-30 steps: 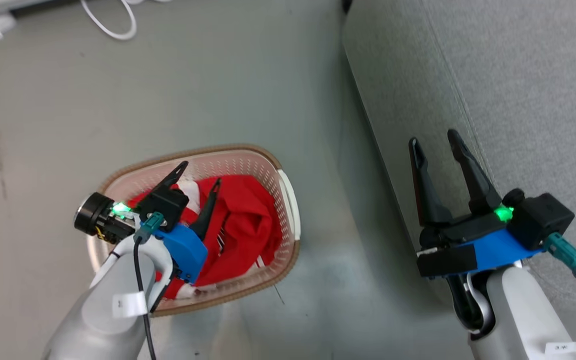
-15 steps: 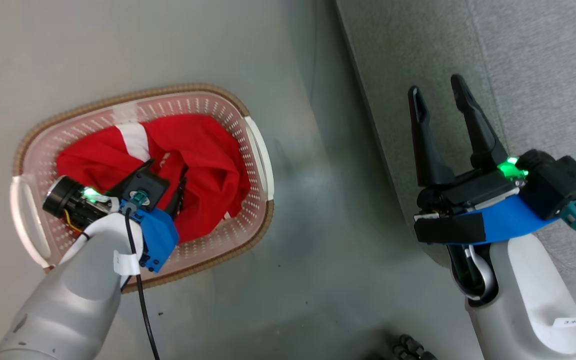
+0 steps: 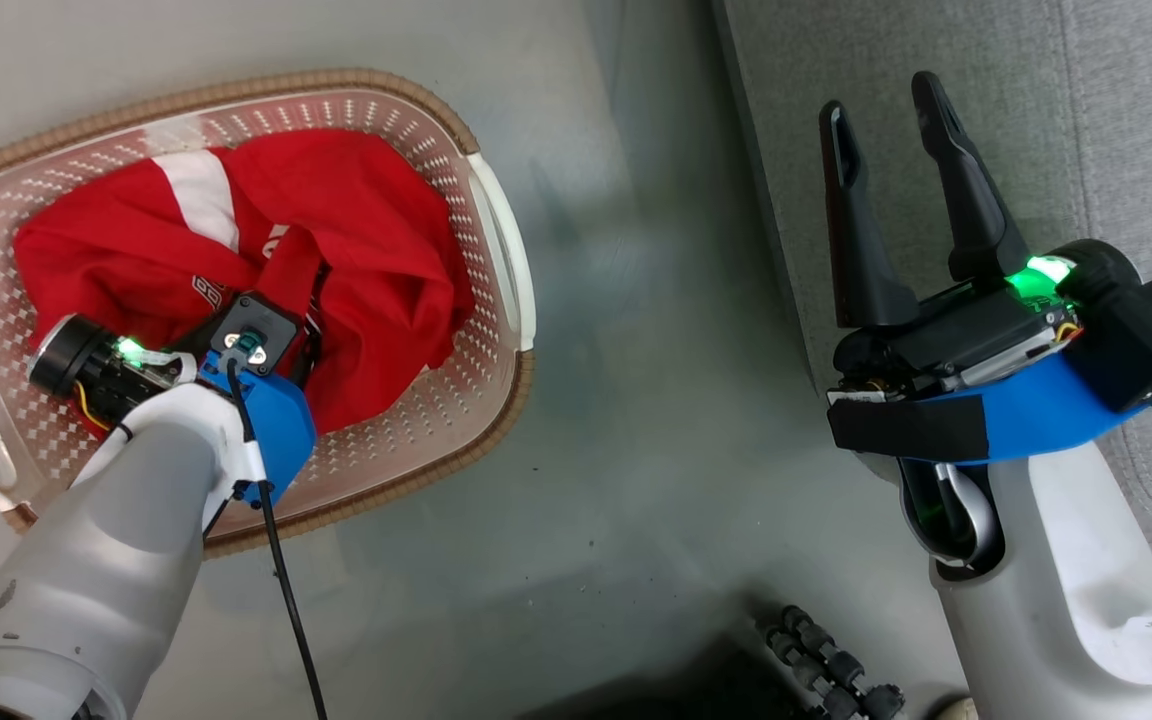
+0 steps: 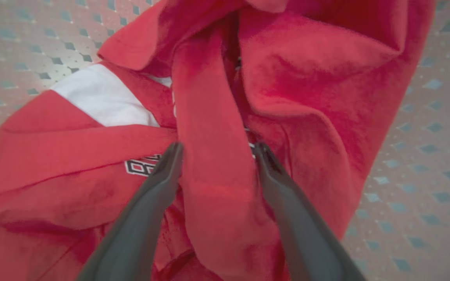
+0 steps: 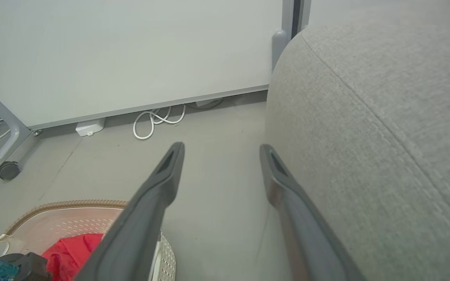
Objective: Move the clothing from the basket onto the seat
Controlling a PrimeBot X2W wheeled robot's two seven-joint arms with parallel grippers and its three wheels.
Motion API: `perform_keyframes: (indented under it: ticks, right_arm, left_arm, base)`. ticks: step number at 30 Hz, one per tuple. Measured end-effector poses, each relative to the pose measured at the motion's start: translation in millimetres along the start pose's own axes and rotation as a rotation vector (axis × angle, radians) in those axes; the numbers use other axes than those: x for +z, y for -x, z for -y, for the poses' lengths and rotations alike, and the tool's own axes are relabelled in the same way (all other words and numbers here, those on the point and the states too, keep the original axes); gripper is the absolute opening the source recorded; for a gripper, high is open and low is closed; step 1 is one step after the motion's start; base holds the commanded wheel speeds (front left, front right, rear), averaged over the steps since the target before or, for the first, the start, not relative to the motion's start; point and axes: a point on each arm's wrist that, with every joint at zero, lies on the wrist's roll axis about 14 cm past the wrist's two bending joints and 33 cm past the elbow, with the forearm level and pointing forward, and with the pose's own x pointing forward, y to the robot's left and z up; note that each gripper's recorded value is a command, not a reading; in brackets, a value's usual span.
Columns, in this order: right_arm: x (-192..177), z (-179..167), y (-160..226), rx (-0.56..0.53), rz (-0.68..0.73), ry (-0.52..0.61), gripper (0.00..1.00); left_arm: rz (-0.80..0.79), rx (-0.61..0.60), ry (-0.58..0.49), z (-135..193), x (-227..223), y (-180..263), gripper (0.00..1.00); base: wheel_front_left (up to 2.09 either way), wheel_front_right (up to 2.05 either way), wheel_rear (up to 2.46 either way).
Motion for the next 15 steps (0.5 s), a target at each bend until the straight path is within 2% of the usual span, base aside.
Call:
perform_keyframes:
  ticks: [8,9,10,15]
  right_arm:
    - [-10.4,4.4,-3.5,-0.006,-0.015,0.003,1.0]
    - [-11.7,4.8,-3.6,-0.006,-0.018,0.004,1.0]
    - [-13.1,5.2,-3.7,-0.007,-0.02,0.004,1.0]
    - [-17.4,3.3,-4.9,-0.001,-0.027,0.003,1.0]
  left_arm:
    - [-0.033,-0.024,-0.012,-0.5,-7.2,-16.5,1.0]
    - [-0.047,-0.027,-0.007,0.5,-9.7,-17.6,0.33]
    - [-0.054,-0.032,-0.008,1.9,-11.7,-18.5,0.0]
    - [-0.045,-0.033,-0.004,-0.1,-7.1,-20.8,0.0]
  base:
    - [0.0,0.0,0.0]
    - [0.0,0.0,0.0]
    - [0.0,0.0,0.0]
    - [0.0,0.0,0.0]
